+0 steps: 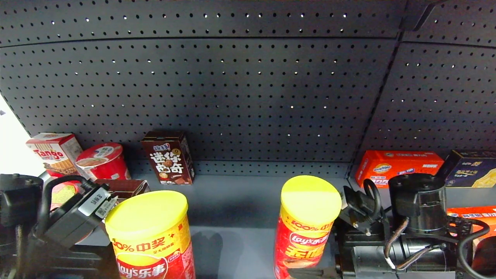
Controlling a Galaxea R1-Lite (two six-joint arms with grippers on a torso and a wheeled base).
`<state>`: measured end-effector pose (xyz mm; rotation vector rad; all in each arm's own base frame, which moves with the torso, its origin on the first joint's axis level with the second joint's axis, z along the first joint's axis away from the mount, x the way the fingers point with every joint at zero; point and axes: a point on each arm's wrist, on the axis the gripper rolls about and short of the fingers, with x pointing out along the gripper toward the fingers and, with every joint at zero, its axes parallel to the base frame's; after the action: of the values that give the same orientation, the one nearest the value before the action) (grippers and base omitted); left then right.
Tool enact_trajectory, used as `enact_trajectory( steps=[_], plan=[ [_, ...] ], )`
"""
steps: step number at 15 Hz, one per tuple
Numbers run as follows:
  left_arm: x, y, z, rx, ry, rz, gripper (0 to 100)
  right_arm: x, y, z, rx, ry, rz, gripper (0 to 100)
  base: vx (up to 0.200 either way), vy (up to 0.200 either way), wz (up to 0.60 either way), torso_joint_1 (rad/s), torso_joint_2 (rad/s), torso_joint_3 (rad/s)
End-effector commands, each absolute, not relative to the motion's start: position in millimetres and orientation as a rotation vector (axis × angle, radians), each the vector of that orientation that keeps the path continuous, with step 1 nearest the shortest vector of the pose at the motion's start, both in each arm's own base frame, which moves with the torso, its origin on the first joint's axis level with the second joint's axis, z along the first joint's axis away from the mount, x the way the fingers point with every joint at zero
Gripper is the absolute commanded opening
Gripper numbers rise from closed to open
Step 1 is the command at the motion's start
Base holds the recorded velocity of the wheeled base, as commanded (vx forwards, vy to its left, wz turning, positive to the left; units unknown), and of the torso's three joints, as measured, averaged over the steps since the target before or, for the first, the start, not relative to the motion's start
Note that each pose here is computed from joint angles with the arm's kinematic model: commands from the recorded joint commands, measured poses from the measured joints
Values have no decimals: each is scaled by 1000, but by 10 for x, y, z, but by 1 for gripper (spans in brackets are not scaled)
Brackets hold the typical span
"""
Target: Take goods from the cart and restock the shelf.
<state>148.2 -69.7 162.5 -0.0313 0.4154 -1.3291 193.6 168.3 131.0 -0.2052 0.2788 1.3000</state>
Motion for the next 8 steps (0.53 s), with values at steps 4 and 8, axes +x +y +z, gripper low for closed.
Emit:
enact_trajectory(
  steps=[4,8],
  plan=[
    [1478,-695,1616,-31,418,-1329,0,1905,1650,1326,-205,268,1297,100,0,0,0,0,0,0],
    [1479,-698,1620,-30,416,-1331,0,1814,1467,1413,-199,235,1264,100,0,0,0,0,0,0]
  ],
)
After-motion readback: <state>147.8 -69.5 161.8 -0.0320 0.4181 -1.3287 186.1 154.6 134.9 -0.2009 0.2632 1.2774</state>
